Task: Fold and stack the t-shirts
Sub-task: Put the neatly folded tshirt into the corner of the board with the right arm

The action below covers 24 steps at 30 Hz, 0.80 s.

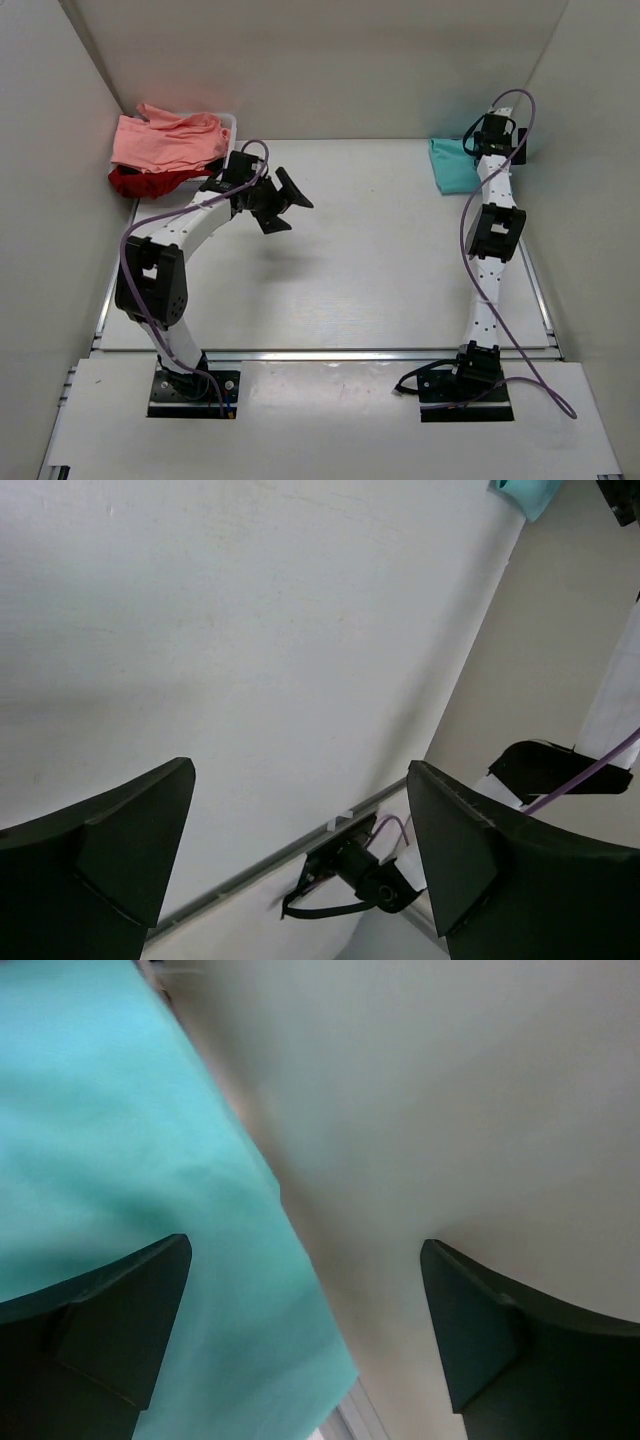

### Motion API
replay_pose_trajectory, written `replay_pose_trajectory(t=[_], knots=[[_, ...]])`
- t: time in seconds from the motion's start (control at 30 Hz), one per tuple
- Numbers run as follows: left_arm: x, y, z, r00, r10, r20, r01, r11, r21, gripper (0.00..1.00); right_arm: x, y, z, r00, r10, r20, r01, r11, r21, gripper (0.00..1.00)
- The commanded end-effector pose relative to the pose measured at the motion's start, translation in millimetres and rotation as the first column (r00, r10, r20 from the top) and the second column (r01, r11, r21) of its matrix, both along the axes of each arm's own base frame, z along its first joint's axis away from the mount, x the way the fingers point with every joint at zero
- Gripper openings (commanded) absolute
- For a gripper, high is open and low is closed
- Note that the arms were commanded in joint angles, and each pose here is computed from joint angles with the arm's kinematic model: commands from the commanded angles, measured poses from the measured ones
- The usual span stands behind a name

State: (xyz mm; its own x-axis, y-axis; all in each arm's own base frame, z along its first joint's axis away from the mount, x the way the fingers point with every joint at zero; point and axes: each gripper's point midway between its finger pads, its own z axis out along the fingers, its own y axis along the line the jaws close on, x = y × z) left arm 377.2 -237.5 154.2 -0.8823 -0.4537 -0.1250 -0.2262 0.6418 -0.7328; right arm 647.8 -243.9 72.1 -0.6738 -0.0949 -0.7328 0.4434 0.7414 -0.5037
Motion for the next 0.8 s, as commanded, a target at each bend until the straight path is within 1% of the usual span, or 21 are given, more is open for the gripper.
replay_pose_trajectory(t=[0.0,0.03,0.07,0.1,0.13,0.17,0.2,0.23,0.27,0.3,0.33,0.37,0.4,0.43,0.47,0.53,0.6,0.63,0.67,0.7,0.77], knots=[[19,1,42,0.987,-0.022,0.159,0.02,1.0,0.014,0.99,3,7,151,0.961,-0.026,0.274,0.05,0.995,-0.081,0.99],[19,5,44,0.987,-0.018,0.159,0.015,1.0,0.022,0.99,-2,18,172,0.956,-0.025,0.293,0.049,0.996,-0.076,0.99],[17,8,53,0.985,-0.011,0.172,0.007,1.0,0.02,0.98,-7,24,183,0.949,-0.039,0.312,0.059,0.997,-0.055,0.99],[12,10,48,0.989,-0.016,0.15,0.014,1.0,0.013,0.99,-19,37,195,0.951,-0.061,0.304,0.079,0.996,-0.048,0.99],[8,15,49,0.99,-0.008,0.14,0.008,1.0,0.002,0.99,-28,56,231,0.932,-0.051,0.359,0.068,0.997,-0.034,0.99],[4,15,56,0.988,-0.02,0.156,0.025,0.999,-0.026,0.99,-43,75,243,0.933,-0.065,0.354,0.079,0.997,-0.025,0.99],[-5,13,51,0.991,-0.038,0.13,0.046,0.997,-0.059,0.99,-54,80,226,0.952,-0.081,0.294,0.093,0.995,-0.026,0.99],[-11,14,52,0.993,-0.034,0.115,0.043,0.996,-0.084,0.99,-68,105,252,0.942,-0.057,0.33,0.059,0.998,0.004,0.99],[-19,11,57,0.991,-0.049,0.121,0.061,0.993,-0.097,0.99,-86,118,253,0.948,-0.048,0.315,0.042,0.999,0.028,0.99],[-26,11,62,0.988,-0.061,0.14,0.072,0.995,-0.074,0.98,-91,156,228,0.967,0.014,0.254,-0.025,0.999,0.038,1.0],[-26,13,73,0.984,-0.057,0.167,0.066,0.997,-0.048,0.98,-114,166,228,0.973,0.034,0.228,-0.045,0.998,0.045,0.99],[-28,9,84,0.974,-0.083,0.211,0.092,0.995,-0.031,0.99,-131,190,248,0.96,0.074,0.269,-0.092,0.994,0.055,0.99],[-30,13,97,0.964,-0.084,0.251,0.089,0.996,-0.009,0.99,-141,210,219,0.973,0.122,0.195,-0.135,0.989,0.054,0.99],[-31,9,105,0.955,-0.105,0.277,0.111,0.994,-0.008,0.99,-158,218,210,0.974,0.157,0.16,-0.169,0.984,0.062,1.0],[-31,10,112,0.951,-0.104,0.291,0.114,0.993,-0.02,0.99,-170,236,211,0.967,0.205,0.153,-0.218,0.973,0.073,0.99],[-30,16,126,0.942,-0.088,0.322,0.112,0.992,-0.056,0.99,-198,245,179,0.97,0.235,0.055,-0.239,0.968,0.081,0.99],[-29,22,131,0.938,-0.08,0.337,0.105,0.993,-0.056,0.99,-216,254,170,0.962,0.274,0.015,-0.274,0.959,0.07,0.99],[-30,24,139,0.925,-0.085,0.37,0.113,0.992,-0.053,0.99,-223,253,161,0.964,0.266,-0.007,-0.265,0.962,0.069,0.99],[-30,25,140,0.921,-0.092,0.379,0.12,0.992,-0.05,0.98,-229,256,158,0.961,0.277,-0.021,-0.274,0.958,0.08,0.99],[-33,25,152,0.9,-0.105,0.424,0.129,0.991,-0.028,0.99,-236,258,160,0.96,0.28,-0.006,-0.278,0.955,0.105,0.99],[-33,29,158,0.892,-0.112,0.439,0.12,0.993,0.011,0.99,-245,259,157,0.964,0.263,0.026,-0.264,0.95,0.166,0.99]])
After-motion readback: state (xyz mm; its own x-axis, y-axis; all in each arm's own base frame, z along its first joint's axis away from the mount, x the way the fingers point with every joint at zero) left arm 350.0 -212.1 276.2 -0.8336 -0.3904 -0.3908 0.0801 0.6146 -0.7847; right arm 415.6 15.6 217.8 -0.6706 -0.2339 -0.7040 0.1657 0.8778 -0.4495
